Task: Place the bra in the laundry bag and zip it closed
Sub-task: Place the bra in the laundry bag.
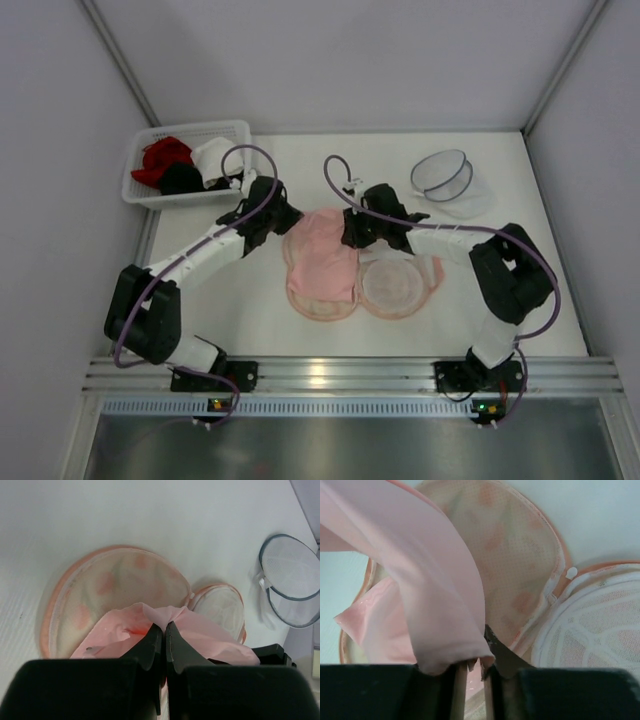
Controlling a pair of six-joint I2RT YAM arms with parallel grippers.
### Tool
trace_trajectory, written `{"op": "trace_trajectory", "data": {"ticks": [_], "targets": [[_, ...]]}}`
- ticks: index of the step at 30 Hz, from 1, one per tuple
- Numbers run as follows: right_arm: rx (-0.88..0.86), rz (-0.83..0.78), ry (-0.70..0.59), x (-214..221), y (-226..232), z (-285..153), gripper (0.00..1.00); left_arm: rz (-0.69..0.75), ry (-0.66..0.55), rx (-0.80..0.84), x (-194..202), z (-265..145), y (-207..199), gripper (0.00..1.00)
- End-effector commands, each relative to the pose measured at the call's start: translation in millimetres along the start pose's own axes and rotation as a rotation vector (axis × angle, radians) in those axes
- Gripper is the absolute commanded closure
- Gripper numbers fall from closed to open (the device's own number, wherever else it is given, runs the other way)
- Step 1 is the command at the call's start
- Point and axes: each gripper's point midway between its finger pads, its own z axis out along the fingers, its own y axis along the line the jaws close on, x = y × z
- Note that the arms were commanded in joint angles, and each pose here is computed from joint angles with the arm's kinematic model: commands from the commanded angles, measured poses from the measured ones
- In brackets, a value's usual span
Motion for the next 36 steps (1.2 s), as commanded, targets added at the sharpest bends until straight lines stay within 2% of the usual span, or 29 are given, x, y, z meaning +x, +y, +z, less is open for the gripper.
{"op": "trace_trajectory", "data": {"ticks": [1, 3, 4, 7, 11, 15, 19, 23, 25, 26, 29, 31, 33, 34, 35, 36], "targets": [[-0.022, -0.018, -0.069, -34, -1, -2, 0.77, 0.007, -0.036, 0.131, -18, -7, -41, 1.0], [-0.051, -0.023, -0.07, -36, 3, -3, 0.66, 0.002, -0.022, 0.129, -13, -9, -37, 1.0], [-0.051, -0.022, -0.067, -36, 2, -3, 0.52, -0.007, -0.02, 0.124, -12, -10, -34, 1.0], [-0.027, -0.02, -0.033, -31, -4, 0, 0.38, -0.023, -0.035, 0.102, -11, -12, -22, 1.0], [0.027, 0.019, -0.014, -34, -20, -6, 0.36, -0.013, -0.081, 0.08, -20, -10, -19, 1.0], [0.057, 0.052, -0.049, -44, -35, -23, 0.35, -0.012, -0.053, 0.078, -15, 0, -24, 1.0], [0.079, 0.049, -0.076, -53, -36, -37, 0.34, -0.024, -0.057, 0.018, -11, 16, -10, 1.0], [0.062, 0.038, -0.078, -53, -31, -46, 0.34, -0.008, -0.057, 0.021, -14, 23, -16, 0.99], [0.051, 0.03, -0.078, -51, -28, -49, 0.34, 0.008, -0.054, 0.034, -15, 22, -21, 0.9], [0.039, 0.029, -0.089, -51, -25, -53, 0.34, 0.03, -0.058, 0.051, -18, 19, -27, 0.78], [0.022, 0.025, -0.099, -47, -21, -58, 0.34, 0.092, -0.049, 0.039, -20, 11, -27, 0.69], [0.023, 0.026, -0.102, -44, -21, -59, 0.34, 0.125, -0.058, 0.055, -24, -2, -30, 0.55], [0.027, 0.025, -0.101, -42, -22, -60, 0.34, 0.184, -0.059, 0.032, -27, -18, -23, 0.48], [0.026, 0.026, -0.098, -41, -22, -60, 0.34, 0.221, -0.061, 0.028, -28, -24, -20, 0.38], [0.023, 0.027, -0.1, -41, -22, -60, 0.34, 0.24, -0.053, -0.013, -26, -30, -8, 0.15], [0.023, 0.028, -0.1, -41, -22, -60, 0.34, 0.248, -0.069, -0.007, -31, -41, -8, 0.02]]}}
